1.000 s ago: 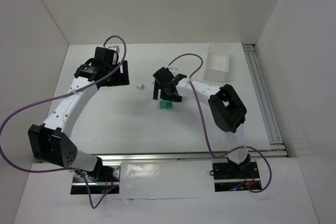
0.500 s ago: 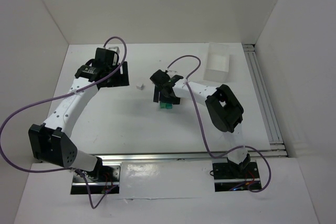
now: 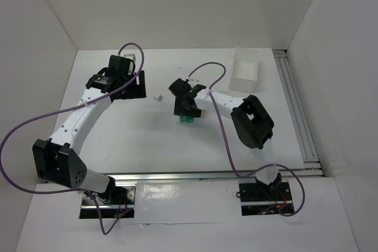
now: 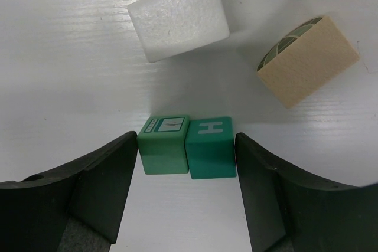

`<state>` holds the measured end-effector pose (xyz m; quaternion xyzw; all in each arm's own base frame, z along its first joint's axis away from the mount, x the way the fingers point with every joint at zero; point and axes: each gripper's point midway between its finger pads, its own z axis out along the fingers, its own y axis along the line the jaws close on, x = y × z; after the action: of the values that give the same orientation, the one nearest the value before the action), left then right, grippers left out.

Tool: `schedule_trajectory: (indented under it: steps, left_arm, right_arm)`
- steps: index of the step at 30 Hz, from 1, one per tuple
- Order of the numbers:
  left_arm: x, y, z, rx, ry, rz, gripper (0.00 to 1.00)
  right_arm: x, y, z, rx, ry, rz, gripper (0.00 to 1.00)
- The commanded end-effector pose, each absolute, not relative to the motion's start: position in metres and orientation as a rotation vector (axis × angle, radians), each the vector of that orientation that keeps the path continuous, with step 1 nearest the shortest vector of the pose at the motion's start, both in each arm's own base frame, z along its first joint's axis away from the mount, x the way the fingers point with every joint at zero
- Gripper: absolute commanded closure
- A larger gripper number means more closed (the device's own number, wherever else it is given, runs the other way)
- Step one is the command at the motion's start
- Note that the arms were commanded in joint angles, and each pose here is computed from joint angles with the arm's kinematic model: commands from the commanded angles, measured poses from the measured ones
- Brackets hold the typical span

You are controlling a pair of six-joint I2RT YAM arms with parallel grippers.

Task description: Build the wood block tower

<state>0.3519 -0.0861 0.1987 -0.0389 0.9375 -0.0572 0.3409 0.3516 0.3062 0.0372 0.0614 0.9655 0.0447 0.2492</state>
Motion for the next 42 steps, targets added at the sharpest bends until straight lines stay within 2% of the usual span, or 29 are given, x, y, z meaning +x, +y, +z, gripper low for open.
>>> schedule_trajectory:
  steps: [1, 10, 28, 34, 42]
  left_arm:
    - [0.3549, -0.0871, 0.2137, -0.122, 2.378, -0.166, 0.15]
    - [0.3553, -0.0851, 0.2137, -0.115, 2.376, -0.151, 0.15]
    - [0.3553, -0.0886, 0.2105, -0.104, 2.386, -0.152, 0.16]
    - [0.3554, -0.0886, 0.2105, -0.104, 2.386, -0.152, 0.16]
    - [0.3554, -0.0886, 0.2105, -0.104, 2.386, -0.152, 0.16]
  right_arm:
    - [0.3547, 0.3109, 0.0387, 0.170, 2.614, 0.121, 0.27]
    - [0.3547, 0.3105, 0.0387, 0.158, 2.614, 0.118, 0.31]
    - [0.3502, 0.3109, 0.0379, 0.104, 2.623, 0.102, 0.31]
    - [0.3491, 0.3118, 0.0376, 0.090, 2.629, 0.108, 0.22]
    - [0.3481, 0.3156, 0.0385, 0.037, 2.630, 0.100, 0.22]
